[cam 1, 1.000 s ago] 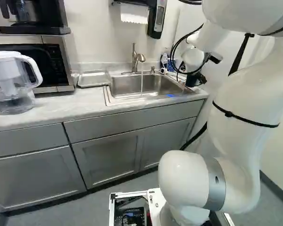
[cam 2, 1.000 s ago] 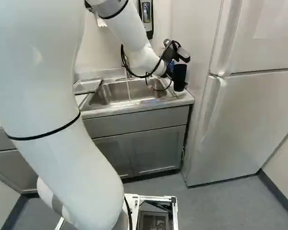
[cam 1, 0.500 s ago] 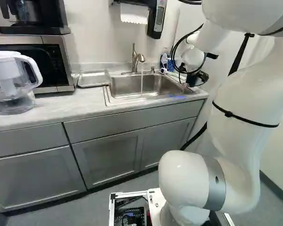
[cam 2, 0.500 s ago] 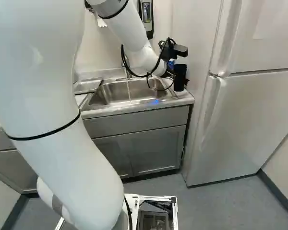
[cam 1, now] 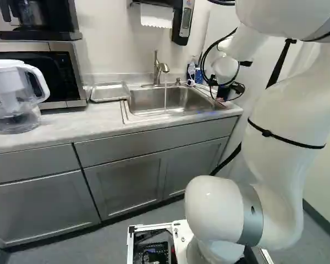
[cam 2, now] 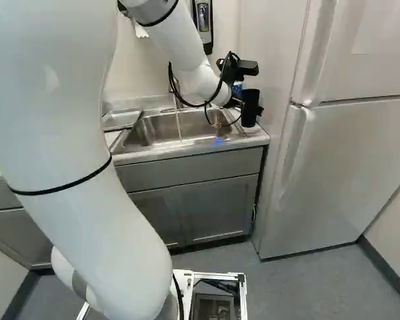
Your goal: Rinse the cup and place it in the tray
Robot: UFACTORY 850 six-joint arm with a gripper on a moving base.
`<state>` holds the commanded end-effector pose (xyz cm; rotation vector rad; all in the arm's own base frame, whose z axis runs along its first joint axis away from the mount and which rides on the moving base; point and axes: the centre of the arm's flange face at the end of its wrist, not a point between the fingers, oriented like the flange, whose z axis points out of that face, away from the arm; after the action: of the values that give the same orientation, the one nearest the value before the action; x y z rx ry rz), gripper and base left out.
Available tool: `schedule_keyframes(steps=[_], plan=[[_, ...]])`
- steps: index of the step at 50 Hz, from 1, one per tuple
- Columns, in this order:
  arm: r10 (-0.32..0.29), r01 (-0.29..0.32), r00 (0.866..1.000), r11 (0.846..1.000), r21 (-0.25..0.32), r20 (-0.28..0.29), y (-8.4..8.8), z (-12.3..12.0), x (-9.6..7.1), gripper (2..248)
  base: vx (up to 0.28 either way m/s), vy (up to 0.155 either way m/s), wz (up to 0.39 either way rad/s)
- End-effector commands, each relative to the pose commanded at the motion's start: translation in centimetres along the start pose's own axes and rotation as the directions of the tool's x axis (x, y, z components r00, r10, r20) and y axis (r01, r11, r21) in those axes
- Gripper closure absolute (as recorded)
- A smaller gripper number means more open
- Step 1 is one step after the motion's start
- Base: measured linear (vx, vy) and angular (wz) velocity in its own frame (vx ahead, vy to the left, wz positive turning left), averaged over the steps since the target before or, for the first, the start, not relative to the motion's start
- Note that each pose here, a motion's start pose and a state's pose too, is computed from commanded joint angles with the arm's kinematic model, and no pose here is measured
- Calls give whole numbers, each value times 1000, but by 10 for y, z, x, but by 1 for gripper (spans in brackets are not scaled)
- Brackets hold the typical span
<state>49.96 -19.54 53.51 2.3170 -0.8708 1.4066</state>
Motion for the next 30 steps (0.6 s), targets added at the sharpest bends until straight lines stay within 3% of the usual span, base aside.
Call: schedule_keyframes(steps=[30], plan=[[-7, 7, 1000, 1000, 14, -2, -13, 9, 4, 3, 0, 0, 0]])
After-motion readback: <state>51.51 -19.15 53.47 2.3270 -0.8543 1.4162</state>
